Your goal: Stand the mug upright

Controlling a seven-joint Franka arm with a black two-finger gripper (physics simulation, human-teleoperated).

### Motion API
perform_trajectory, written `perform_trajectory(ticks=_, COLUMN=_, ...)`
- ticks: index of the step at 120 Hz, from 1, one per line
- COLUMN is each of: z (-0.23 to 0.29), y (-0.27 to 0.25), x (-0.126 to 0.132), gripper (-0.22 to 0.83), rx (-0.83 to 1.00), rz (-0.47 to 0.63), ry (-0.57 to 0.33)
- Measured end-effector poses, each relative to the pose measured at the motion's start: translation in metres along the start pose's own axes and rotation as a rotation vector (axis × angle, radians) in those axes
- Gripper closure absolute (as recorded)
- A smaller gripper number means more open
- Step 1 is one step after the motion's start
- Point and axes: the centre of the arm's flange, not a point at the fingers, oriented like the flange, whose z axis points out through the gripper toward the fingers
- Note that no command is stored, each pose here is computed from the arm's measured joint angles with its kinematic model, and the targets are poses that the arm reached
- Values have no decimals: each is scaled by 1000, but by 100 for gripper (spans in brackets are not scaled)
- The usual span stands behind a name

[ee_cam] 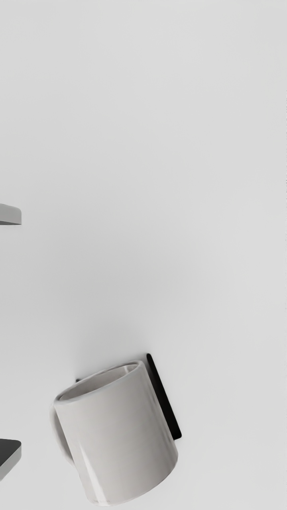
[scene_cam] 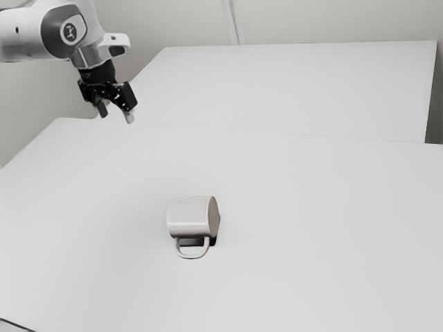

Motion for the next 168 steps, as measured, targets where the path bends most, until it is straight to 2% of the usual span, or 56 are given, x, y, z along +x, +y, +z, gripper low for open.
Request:
perform_trajectory(ticks=12, z=4, y=-10, x=-5, gripper=2, rx=-4, rz=-12, ry=8)
perform_trajectory(ticks=31, z=23, y=-9, x=-34, gripper=2, rx=-106, rz=-26, ry=-1)
perform_trajectory(ticks=51, z=61, y=11, x=-47, gripper=2, rx=-314, rz=-79, ry=-25)
perform_trajectory(ticks=67, z=93, y=-2, x=-63, gripper=2, rx=-561, rz=-203, ry=-48)
perform_trajectory(ticks=87, z=138, y=-5, x=-62, gripper=2, rx=-774, rz=-306, ry=-82)
perform_trajectory(ticks=106, z=192, y=-20, x=-55, gripper=2, rx=-886, rz=-386, ry=-103)
perform_trajectory(ticks=129, z=238, y=-18, x=-49, gripper=2, rx=-955, rz=-373, ry=-121)
perform_trajectory(ticks=168, z=276, y=-7, x=-43, gripper=2, rx=-996, rz=-297, ry=-122)
